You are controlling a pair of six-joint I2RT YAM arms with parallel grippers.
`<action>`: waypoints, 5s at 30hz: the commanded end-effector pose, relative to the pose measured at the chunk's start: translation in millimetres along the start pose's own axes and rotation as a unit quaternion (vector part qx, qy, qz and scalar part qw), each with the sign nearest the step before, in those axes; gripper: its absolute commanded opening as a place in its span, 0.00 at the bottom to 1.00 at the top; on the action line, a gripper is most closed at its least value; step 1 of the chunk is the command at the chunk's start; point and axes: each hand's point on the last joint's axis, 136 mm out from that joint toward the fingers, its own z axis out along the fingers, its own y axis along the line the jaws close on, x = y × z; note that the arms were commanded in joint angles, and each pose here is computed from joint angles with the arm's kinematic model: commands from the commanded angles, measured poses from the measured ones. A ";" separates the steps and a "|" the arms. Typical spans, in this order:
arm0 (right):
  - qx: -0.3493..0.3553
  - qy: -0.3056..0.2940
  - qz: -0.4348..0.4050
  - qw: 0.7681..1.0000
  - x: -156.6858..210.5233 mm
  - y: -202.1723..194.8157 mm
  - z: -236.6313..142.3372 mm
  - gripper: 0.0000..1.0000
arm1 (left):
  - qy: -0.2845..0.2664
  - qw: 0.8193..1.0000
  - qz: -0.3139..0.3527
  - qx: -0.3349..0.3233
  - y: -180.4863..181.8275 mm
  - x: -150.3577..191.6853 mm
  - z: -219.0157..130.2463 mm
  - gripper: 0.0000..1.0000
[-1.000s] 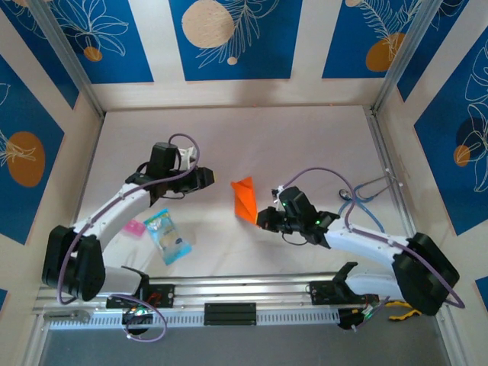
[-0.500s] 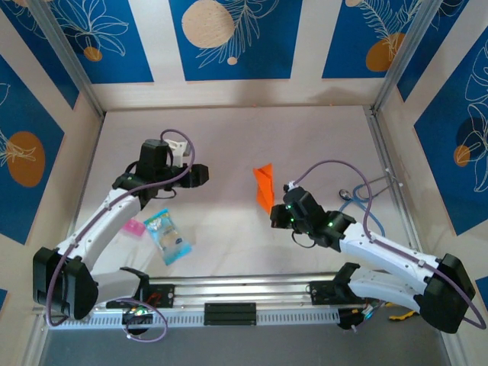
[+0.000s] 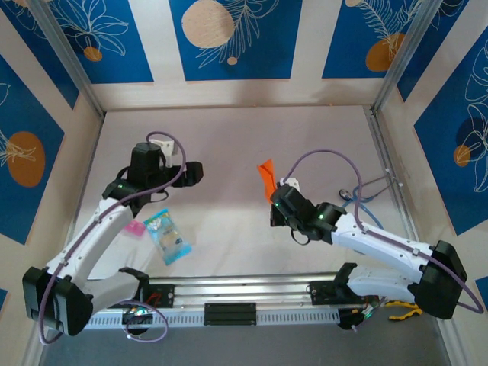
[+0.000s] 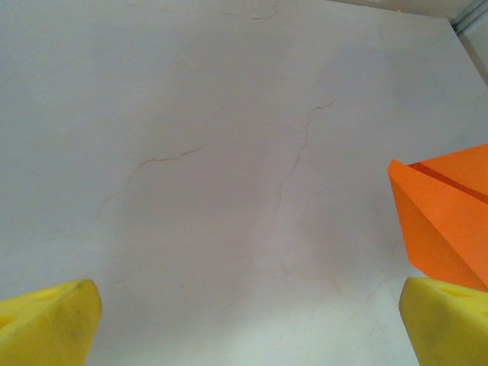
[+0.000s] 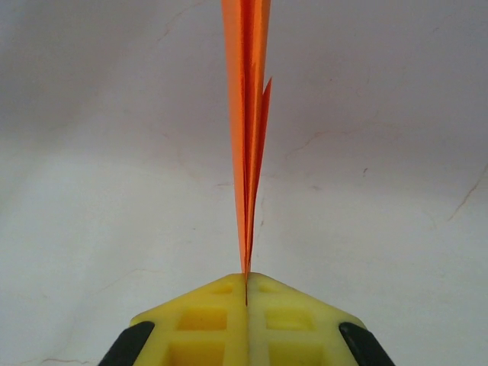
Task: Fold a paper plane with a square sheet of paper (pick it up from the middle)
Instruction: Turn over the paper at the center of the table, then rotate the paper at the center of the table, then fold the wing for the fifth time at the center of the table.
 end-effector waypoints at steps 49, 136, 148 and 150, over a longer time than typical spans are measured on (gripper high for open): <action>0.086 0.193 -0.246 0.946 63.3 75.8 69.3 0.14 | 0.001 0.995 -0.082 -0.058 38.0 19.1 0.4 1.00; -0.121 0.192 0.323 0.919 81.7 90.7 111.4 0.13 | 0.350 0.902 -0.195 0.160 -89.5 188.1 155.4 0.09; -0.100 0.154 0.306 0.934 47.7 40.3 83.6 0.29 | 0.357 0.905 -0.175 0.151 -79.1 197.9 147.0 0.06; -0.101 0.156 0.316 0.931 45.9 29.8 83.0 0.30 | 0.353 0.906 -0.175 0.157 -80.5 195.1 145.7 0.06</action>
